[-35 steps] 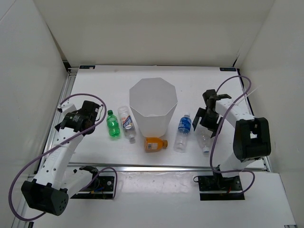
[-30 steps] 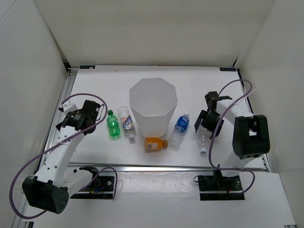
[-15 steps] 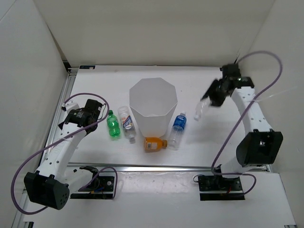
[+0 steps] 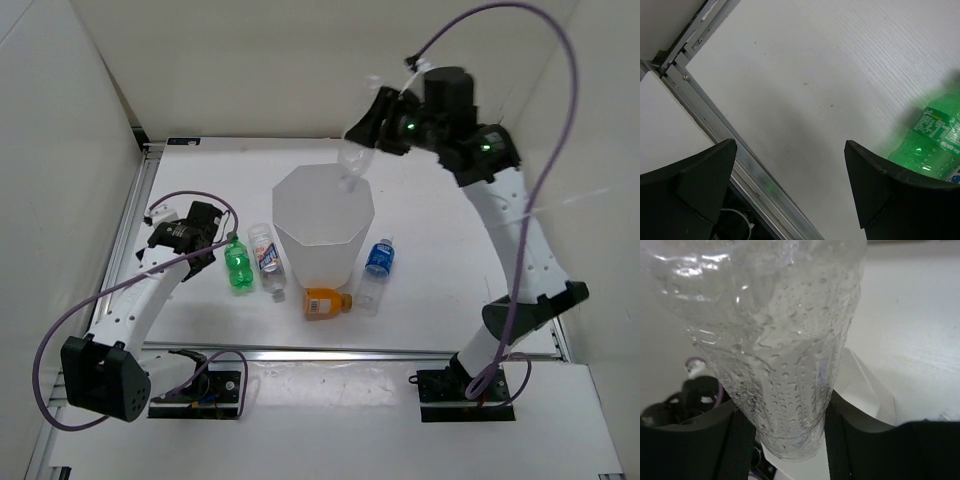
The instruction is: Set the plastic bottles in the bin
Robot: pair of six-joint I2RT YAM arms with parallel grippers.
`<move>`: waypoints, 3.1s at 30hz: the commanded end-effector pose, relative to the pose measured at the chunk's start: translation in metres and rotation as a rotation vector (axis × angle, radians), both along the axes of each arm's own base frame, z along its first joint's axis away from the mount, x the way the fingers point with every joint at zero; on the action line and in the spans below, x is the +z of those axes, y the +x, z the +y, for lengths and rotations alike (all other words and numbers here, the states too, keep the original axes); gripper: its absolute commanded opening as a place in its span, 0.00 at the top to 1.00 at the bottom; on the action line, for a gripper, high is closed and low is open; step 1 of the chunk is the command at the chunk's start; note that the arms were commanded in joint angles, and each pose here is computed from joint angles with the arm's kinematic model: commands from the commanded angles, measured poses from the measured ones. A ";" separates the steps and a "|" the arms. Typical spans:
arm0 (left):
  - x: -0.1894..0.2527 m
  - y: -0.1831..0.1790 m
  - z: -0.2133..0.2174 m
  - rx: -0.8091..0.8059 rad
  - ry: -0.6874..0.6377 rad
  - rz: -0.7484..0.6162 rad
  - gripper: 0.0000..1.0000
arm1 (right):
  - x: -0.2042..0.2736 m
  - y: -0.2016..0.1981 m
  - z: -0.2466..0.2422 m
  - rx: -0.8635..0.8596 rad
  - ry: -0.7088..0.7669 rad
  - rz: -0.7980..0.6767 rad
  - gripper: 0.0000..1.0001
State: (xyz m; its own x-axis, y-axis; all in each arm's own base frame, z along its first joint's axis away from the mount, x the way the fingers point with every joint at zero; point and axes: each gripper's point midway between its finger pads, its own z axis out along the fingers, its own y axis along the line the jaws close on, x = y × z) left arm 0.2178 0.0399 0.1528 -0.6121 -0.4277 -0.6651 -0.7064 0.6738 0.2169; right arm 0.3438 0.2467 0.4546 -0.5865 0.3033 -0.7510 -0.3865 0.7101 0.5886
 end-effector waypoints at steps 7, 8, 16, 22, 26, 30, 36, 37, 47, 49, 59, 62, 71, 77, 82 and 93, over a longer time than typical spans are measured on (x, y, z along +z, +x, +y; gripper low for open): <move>0.026 0.076 -0.056 -0.319 -0.170 -0.211 0.00 | -0.055 -0.018 0.043 0.120 -0.173 0.061 0.00; 0.032 0.087 -0.062 -0.308 -0.200 -0.272 0.00 | -0.043 -0.021 0.039 0.113 -0.165 0.026 0.00; -0.007 0.117 -0.080 -0.315 -0.284 -0.167 0.00 | -0.008 -0.036 0.004 0.064 -0.149 -0.060 0.00; -0.037 0.133 -0.083 -0.320 -0.269 -0.092 0.00 | -0.018 -0.045 -0.016 0.039 -0.174 -0.034 0.00; -0.053 0.139 -0.096 -0.336 -0.322 -0.062 0.00 | -0.022 -0.041 -0.028 0.023 -0.171 -0.012 0.00; -0.077 0.134 -0.106 -0.347 -0.379 -0.001 0.00 | -0.025 -0.038 -0.038 0.006 -0.166 0.002 0.00; -0.108 0.122 -0.111 -0.341 -0.415 0.077 0.00 | -0.022 -0.041 -0.044 0.011 -0.131 0.016 0.00; -0.112 0.119 -0.110 -0.338 -0.415 0.090 0.00 | -0.025 -0.039 -0.047 0.002 -0.135 0.025 0.00; -0.060 0.121 -0.096 -0.207 -0.453 -0.080 0.64 | -0.028 -0.038 -0.044 0.008 -0.128 0.040 0.00; -0.023 0.130 -0.087 -0.162 -0.421 -0.171 0.65 | -0.028 -0.038 -0.044 0.008 -0.128 0.040 0.00; 0.230 0.169 -0.145 -0.359 -0.546 -0.729 0.68 | -0.039 -0.027 -0.045 -0.008 -0.103 0.103 0.00; 0.278 0.160 -0.194 -0.518 -0.584 -0.802 0.68 | -0.045 -0.023 -0.049 -0.025 -0.086 0.134 0.00; 0.229 0.107 -0.306 -0.813 -0.600 -0.613 0.56 | -0.074 -0.016 -0.067 -0.100 -0.054 0.256 0.00; 0.226 0.103 -0.291 -0.814 -0.485 -0.585 0.00 | -0.124 -0.019 -0.084 -0.173 -0.041 0.427 0.00; 0.272 0.088 -0.224 -0.668 -0.378 -0.737 0.00 | -0.192 -0.026 -0.101 -0.263 -0.112 0.662 0.00; 0.195 0.040 -0.126 -0.414 -0.309 -0.620 0.00 | -0.318 -0.046 -0.073 -0.172 -0.215 0.947 0.00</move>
